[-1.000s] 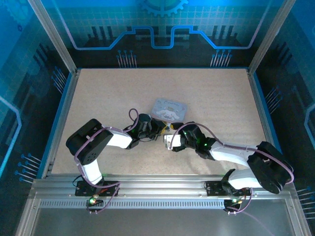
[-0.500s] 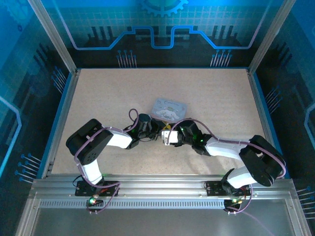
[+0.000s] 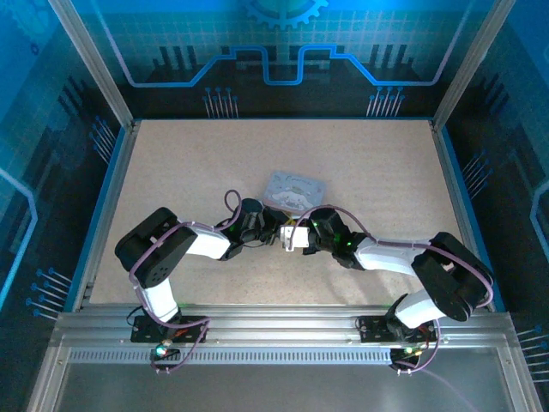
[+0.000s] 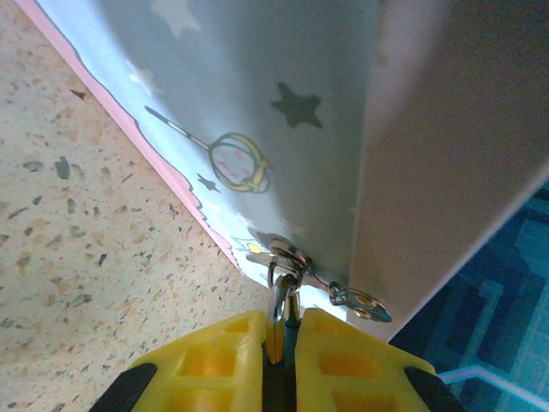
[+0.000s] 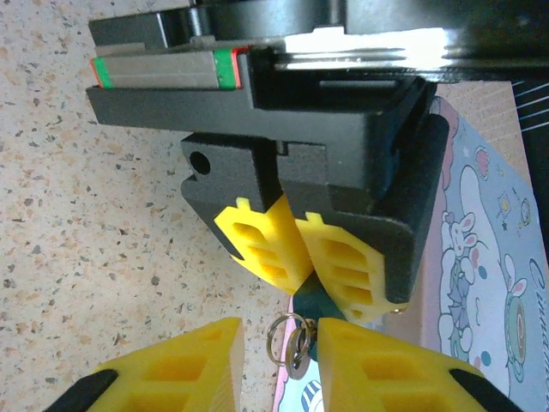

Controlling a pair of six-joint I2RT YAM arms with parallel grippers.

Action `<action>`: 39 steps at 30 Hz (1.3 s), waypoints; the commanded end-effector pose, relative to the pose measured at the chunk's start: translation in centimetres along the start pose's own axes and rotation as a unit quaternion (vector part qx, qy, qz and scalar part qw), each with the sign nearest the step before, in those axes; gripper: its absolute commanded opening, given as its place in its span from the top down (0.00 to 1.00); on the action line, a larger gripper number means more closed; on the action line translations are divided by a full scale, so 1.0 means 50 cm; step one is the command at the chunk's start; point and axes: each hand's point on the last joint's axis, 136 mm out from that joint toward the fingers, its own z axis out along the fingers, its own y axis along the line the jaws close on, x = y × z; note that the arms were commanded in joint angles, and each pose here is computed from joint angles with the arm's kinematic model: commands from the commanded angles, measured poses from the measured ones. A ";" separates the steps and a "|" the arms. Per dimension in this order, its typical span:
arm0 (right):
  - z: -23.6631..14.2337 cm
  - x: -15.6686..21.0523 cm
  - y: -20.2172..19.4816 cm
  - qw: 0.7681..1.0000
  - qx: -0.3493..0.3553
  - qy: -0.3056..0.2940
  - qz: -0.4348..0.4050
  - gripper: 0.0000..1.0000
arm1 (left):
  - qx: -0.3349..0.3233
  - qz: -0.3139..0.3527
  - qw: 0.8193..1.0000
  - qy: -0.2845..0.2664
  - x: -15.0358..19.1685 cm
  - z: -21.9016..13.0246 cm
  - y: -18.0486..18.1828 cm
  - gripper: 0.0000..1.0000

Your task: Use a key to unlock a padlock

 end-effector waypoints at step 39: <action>-0.022 -0.035 -0.085 0.980 0.068 -0.002 0.184 1.00 | 0.045 0.007 0.999 0.017 0.023 0.003 -0.061 1.00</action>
